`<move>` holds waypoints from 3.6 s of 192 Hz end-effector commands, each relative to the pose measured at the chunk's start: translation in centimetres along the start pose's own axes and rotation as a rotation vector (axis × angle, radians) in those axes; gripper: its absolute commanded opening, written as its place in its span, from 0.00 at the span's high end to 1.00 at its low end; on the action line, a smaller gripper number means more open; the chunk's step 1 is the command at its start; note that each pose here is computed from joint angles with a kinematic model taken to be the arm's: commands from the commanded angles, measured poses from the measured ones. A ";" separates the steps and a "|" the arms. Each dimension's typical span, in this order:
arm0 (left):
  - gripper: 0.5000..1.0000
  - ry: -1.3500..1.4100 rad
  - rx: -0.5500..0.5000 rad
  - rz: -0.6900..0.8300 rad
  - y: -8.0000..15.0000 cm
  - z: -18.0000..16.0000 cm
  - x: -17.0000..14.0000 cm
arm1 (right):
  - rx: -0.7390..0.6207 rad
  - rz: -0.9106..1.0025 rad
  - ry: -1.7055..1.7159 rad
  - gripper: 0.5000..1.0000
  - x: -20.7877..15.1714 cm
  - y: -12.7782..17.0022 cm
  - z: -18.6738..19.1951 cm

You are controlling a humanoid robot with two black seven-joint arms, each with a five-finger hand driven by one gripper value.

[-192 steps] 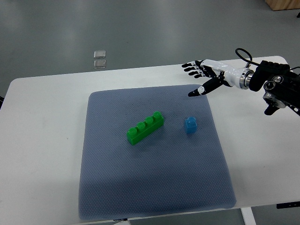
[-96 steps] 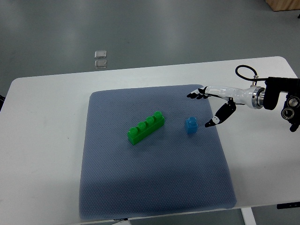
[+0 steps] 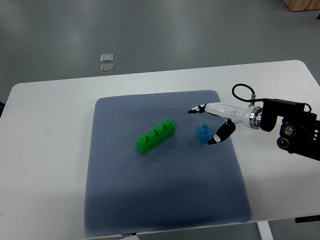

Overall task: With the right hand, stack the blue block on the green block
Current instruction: 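Move the right hand down toward the small blue block, then close the right hand fingers around the blue block, then lift the blue block and carry it over the green block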

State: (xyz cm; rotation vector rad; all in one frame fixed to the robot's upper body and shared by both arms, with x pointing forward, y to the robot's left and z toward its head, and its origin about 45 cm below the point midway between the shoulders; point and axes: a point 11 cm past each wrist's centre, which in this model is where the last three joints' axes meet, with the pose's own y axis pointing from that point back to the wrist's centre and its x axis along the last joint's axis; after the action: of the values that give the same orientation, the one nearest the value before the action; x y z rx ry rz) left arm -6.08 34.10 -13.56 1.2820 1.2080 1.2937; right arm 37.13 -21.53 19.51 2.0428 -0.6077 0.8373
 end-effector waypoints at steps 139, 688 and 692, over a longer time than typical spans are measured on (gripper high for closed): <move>0.00 0.000 0.000 0.000 0.0 0.0 0.0 | -0.043 -0.019 0.211 0.39 -0.6 -0.5 1.4; 0.00 0.000 0.000 0.000 0.0 0.0 0.0 | 0.063 -0.004 0.319 0.91 5.0 -1.0 -2.9; 0.00 0.000 0.000 0.000 0.0 0.0 0.0 | 0.069 0.001 0.326 0.91 5.4 -1.0 -3.3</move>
State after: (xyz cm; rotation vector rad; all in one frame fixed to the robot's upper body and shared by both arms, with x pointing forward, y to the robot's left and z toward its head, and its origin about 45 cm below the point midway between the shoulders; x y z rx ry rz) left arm -6.08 34.11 -13.55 1.2821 1.2079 1.2940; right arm 39.45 -19.85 22.35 1.9089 -0.4078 1.1219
